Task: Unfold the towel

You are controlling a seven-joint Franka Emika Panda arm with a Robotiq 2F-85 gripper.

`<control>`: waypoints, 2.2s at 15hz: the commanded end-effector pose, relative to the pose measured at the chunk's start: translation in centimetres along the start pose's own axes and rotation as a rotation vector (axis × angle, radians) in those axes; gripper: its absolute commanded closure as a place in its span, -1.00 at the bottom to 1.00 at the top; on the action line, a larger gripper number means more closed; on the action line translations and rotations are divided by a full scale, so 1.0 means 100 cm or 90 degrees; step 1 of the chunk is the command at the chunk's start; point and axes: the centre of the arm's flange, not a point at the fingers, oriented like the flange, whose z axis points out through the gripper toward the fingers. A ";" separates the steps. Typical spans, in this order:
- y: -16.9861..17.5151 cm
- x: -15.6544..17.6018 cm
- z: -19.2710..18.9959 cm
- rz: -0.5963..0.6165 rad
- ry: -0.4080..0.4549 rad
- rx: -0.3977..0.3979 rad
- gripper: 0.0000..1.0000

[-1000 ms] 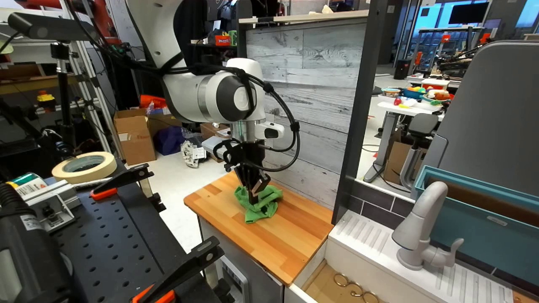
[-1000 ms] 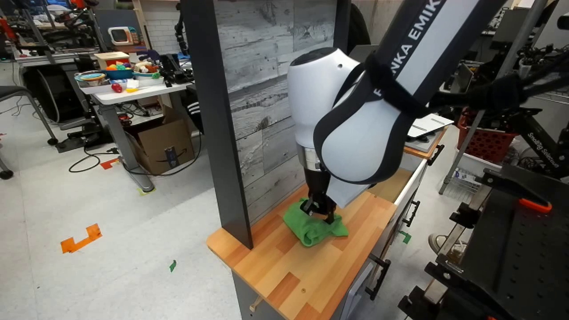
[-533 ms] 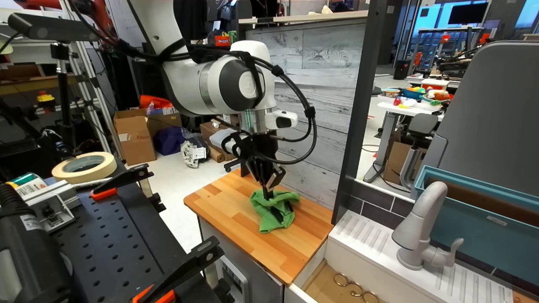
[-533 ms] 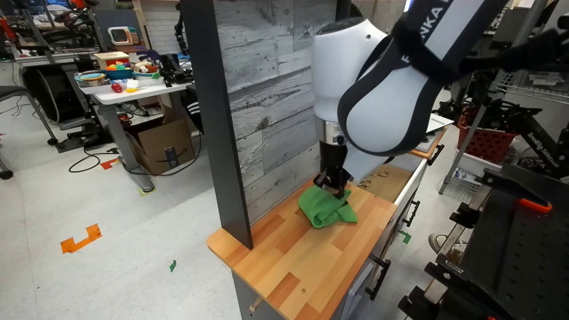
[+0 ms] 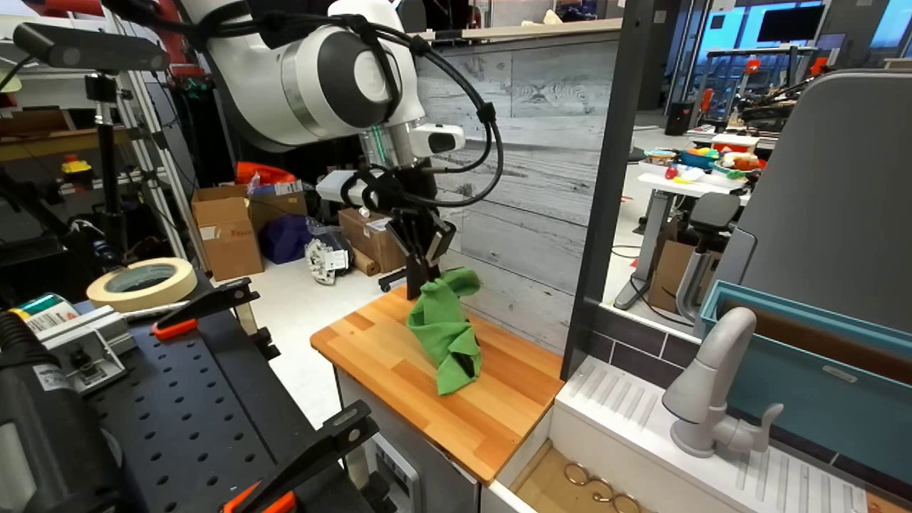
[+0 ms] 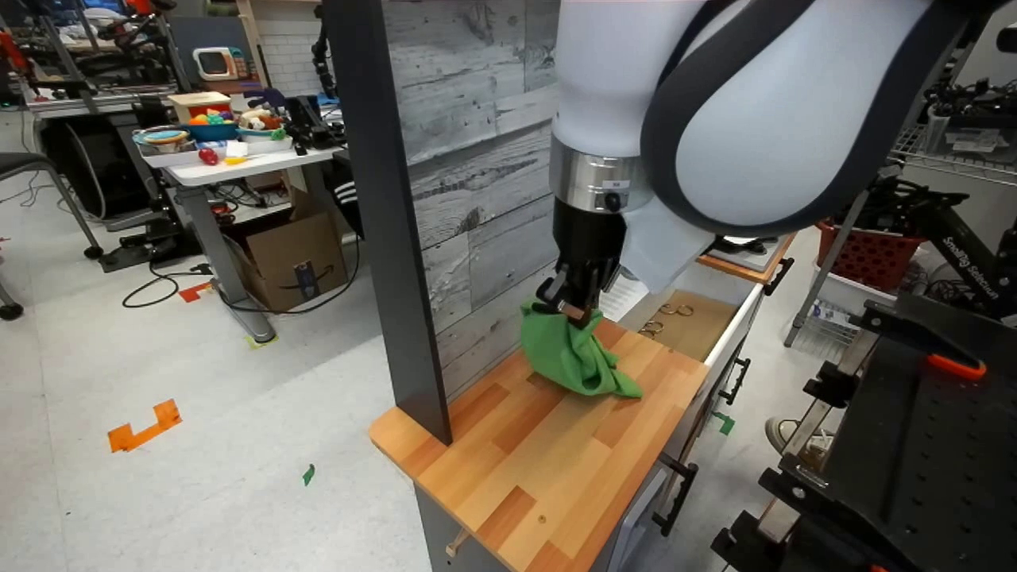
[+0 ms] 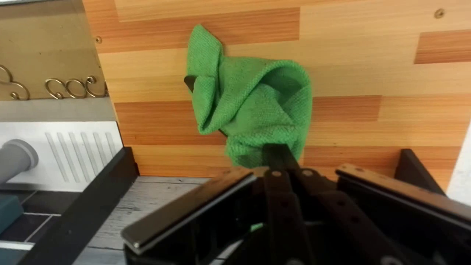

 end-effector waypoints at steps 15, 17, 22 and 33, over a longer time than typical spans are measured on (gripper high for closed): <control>-0.113 -0.008 0.095 -0.281 -0.027 -0.005 0.99; -0.123 -0.009 0.090 -0.303 -0.013 0.009 0.99; -0.132 -0.013 0.086 -0.341 -0.010 0.018 0.31; -0.063 -0.036 -0.009 -0.270 0.094 0.026 -1.00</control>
